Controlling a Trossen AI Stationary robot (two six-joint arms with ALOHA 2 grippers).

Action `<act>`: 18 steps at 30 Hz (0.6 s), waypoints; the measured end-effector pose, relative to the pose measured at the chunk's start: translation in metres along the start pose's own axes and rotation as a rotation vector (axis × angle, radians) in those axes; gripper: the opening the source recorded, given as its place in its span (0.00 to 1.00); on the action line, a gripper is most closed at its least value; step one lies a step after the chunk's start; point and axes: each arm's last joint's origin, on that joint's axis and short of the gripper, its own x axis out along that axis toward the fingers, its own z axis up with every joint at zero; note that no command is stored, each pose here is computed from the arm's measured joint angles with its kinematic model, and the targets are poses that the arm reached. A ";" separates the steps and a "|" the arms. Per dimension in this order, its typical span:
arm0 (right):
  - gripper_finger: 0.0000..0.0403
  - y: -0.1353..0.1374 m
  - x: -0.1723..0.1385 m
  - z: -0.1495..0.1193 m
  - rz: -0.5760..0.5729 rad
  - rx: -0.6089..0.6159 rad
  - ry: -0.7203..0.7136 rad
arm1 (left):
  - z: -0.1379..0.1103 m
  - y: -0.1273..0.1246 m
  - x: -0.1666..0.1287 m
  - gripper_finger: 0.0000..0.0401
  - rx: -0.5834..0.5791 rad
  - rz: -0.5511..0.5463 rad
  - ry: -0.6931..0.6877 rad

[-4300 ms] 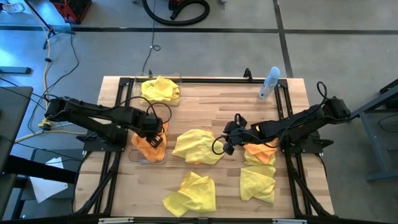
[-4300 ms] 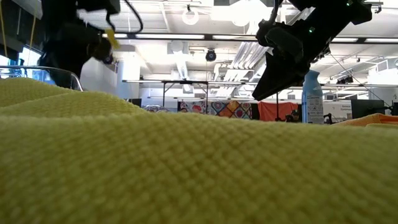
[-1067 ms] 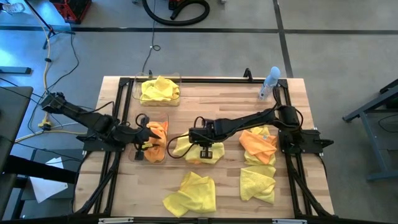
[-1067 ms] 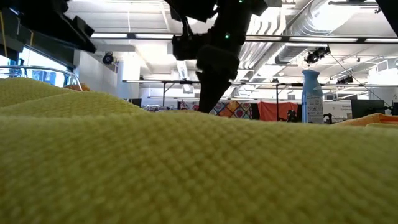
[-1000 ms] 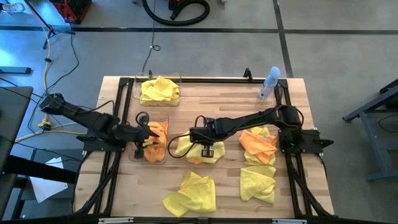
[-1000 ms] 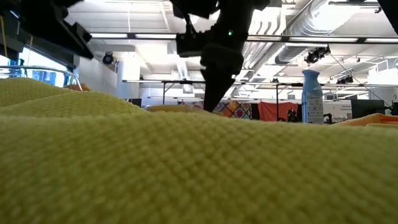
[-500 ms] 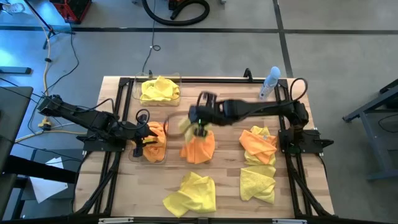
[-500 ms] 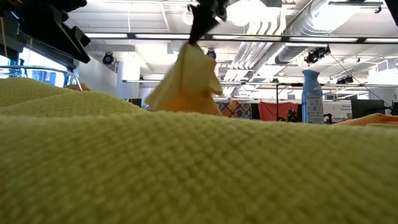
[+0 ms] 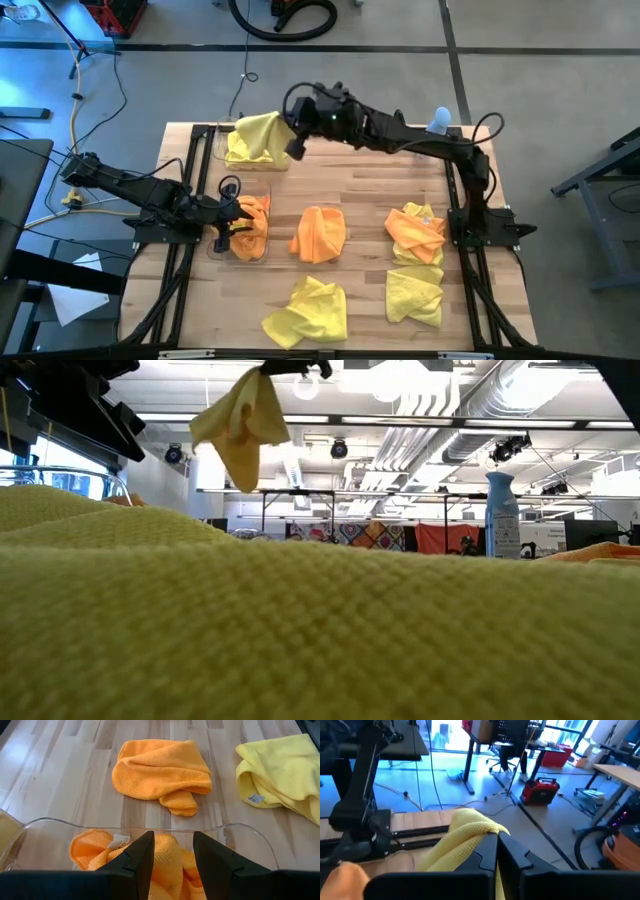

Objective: Sort microfiber towel by color & place in baskets
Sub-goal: Put the yellow microfiber towel into the top transparent bin

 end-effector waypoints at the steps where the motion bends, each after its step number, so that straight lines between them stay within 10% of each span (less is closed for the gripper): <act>1: 0.00 -0.003 0.005 -0.002 0.001 0.004 -0.016 | 0.000 0.000 0.000 0.32 0.000 0.000 0.000; 18: 0.00 -0.019 0.072 -0.040 0.119 0.062 -0.165 | 0.001 0.000 0.000 0.32 0.003 0.016 -0.009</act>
